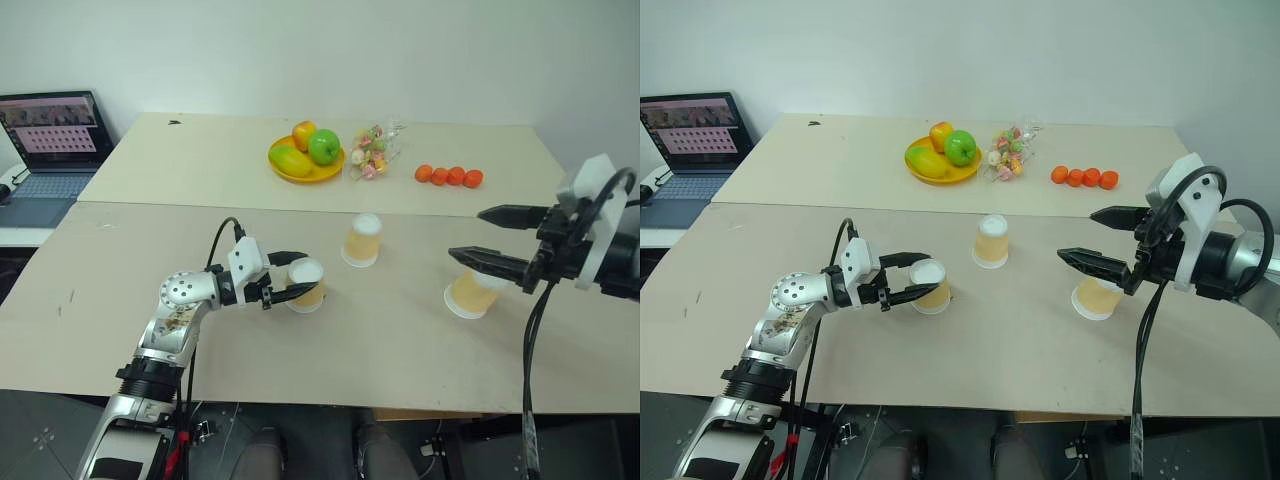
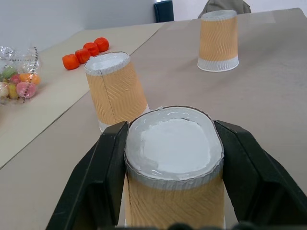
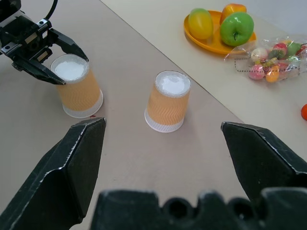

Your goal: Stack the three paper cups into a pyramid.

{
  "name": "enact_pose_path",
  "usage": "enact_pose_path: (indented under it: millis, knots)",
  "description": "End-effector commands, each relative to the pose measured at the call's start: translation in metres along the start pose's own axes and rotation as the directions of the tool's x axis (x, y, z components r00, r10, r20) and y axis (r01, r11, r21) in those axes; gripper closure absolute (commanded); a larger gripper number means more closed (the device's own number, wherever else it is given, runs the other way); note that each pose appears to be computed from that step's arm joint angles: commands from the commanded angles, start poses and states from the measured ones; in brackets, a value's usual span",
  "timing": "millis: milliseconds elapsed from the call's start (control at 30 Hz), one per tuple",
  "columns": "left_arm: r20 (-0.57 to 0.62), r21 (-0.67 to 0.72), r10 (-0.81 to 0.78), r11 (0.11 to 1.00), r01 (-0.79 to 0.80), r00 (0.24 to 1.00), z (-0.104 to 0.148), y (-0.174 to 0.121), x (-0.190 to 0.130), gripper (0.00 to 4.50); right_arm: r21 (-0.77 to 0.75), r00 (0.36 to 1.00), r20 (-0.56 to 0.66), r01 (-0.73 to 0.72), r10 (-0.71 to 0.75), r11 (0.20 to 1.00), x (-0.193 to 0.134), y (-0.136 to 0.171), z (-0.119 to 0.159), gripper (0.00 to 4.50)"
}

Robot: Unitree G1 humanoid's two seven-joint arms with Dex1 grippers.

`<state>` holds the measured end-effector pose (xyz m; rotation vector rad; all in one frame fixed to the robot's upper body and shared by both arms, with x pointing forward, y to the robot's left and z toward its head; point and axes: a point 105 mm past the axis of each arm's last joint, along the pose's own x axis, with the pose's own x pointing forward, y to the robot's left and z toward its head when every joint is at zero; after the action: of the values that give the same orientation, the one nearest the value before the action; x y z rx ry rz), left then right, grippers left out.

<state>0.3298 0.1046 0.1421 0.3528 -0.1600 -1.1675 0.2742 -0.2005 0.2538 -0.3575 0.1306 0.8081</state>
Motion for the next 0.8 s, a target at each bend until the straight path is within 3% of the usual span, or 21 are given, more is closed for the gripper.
enact_pose_path:
  millis: [33,400,633,700,800]
  knots:
    - [-0.015,0.038,0.02,0.999,-0.019,1.0,0.007,0.012,-0.005,2.19,-0.042,1.0,0.018,0.017,-0.016,0.999,-0.005,-0.001,0.01,0.0]
    - [-0.002,0.038,0.029,0.999,-0.028,1.0,0.017,0.019,-0.001,2.19,-0.033,0.999,0.021,0.028,-0.028,0.999,-0.005,-0.001,0.008,0.0]
    - [0.055,-0.055,0.004,0.999,-0.001,0.998,0.032,0.015,0.006,2.19,-0.032,0.999,0.018,0.037,-0.036,0.999,-0.006,-0.002,0.007,0.0]
    - [0.048,-0.053,-0.004,0.999,0.006,0.999,0.032,0.014,0.006,1.18,-0.033,0.999,0.019,0.039,-0.038,0.999,-0.006,-0.002,0.008,0.0]
    - [0.036,-0.049,-0.012,0.999,0.014,0.999,0.03,0.012,0.007,0.19,-0.033,0.999,0.019,0.042,-0.041,0.999,-0.007,-0.002,0.008,0.0]
